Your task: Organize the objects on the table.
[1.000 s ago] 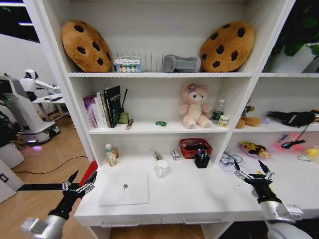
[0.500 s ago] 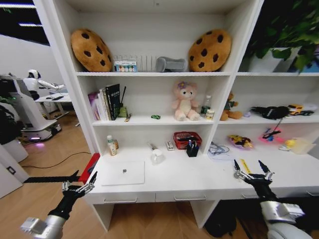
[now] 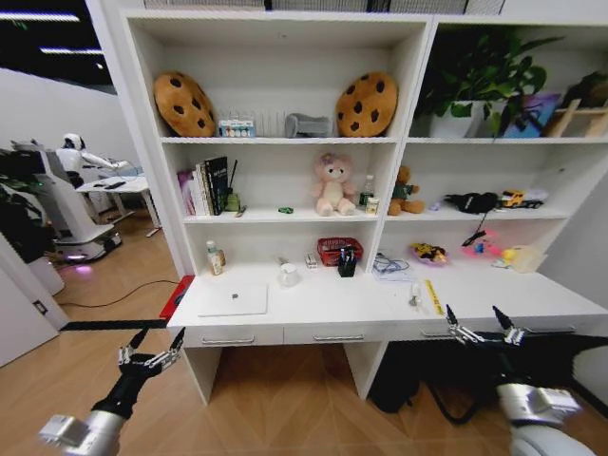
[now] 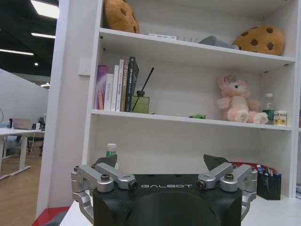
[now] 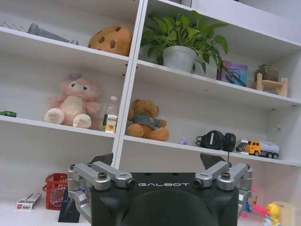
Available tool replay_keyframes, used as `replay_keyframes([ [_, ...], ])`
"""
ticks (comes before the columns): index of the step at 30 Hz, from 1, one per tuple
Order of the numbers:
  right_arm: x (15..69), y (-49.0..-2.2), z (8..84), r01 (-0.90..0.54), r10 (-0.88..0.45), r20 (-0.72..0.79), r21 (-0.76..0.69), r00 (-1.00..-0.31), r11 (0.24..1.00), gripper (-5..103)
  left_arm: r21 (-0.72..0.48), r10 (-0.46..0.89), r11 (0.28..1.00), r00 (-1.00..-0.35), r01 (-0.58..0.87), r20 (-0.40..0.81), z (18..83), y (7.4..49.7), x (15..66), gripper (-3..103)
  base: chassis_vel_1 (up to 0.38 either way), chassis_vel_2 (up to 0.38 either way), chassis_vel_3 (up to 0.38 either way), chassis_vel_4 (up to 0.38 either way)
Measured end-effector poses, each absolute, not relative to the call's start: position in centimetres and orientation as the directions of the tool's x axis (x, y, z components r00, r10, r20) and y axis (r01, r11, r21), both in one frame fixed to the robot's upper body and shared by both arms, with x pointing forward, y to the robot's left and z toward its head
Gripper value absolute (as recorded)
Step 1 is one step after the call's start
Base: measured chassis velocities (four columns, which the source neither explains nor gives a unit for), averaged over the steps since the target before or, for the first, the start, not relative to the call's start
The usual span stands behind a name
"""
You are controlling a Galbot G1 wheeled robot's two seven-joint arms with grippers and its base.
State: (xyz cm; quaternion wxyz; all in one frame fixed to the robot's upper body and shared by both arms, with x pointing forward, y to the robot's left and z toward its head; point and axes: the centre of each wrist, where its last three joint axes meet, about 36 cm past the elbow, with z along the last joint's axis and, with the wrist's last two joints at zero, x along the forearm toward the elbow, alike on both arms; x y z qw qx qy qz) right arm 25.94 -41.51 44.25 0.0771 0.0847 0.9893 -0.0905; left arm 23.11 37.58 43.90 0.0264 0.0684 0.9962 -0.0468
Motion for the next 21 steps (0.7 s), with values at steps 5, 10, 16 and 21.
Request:
replay_keyframes([
  [5,25.95,-41.51,44.26,0.182,0.154,-0.168,-0.166,-0.974,0.969,100,-0.090,0.134,0.986,-0.989,0.139,-0.059,43.90,37.58,23.11,100,0.038,-0.180,-0.039,0.193],
  [10,25.94,-41.51,44.25,0.182,0.154,-0.168,-0.166,-0.974,0.969,100,-0.090,0.134,0.986,-0.989,0.139,-0.059,43.90,37.57,23.11,100,0.051,-0.208,-0.048,0.199],
  [16,25.94,-41.51,44.25,0.182,0.154,-0.168,-0.166,-0.974,0.969,100,-0.090,0.134,0.986,-0.989,0.139,-0.059,43.90,37.58,23.10,100,0.060,-0.203,-0.054,0.190],
  [21,25.94,-41.51,44.25,0.182,0.154,-0.168,-0.166,-0.974,0.969,100,-0.090,0.134,0.986,-0.989,0.139,-0.059,43.90,37.57,23.10,100,0.021,-0.127,-0.044,0.125],
])
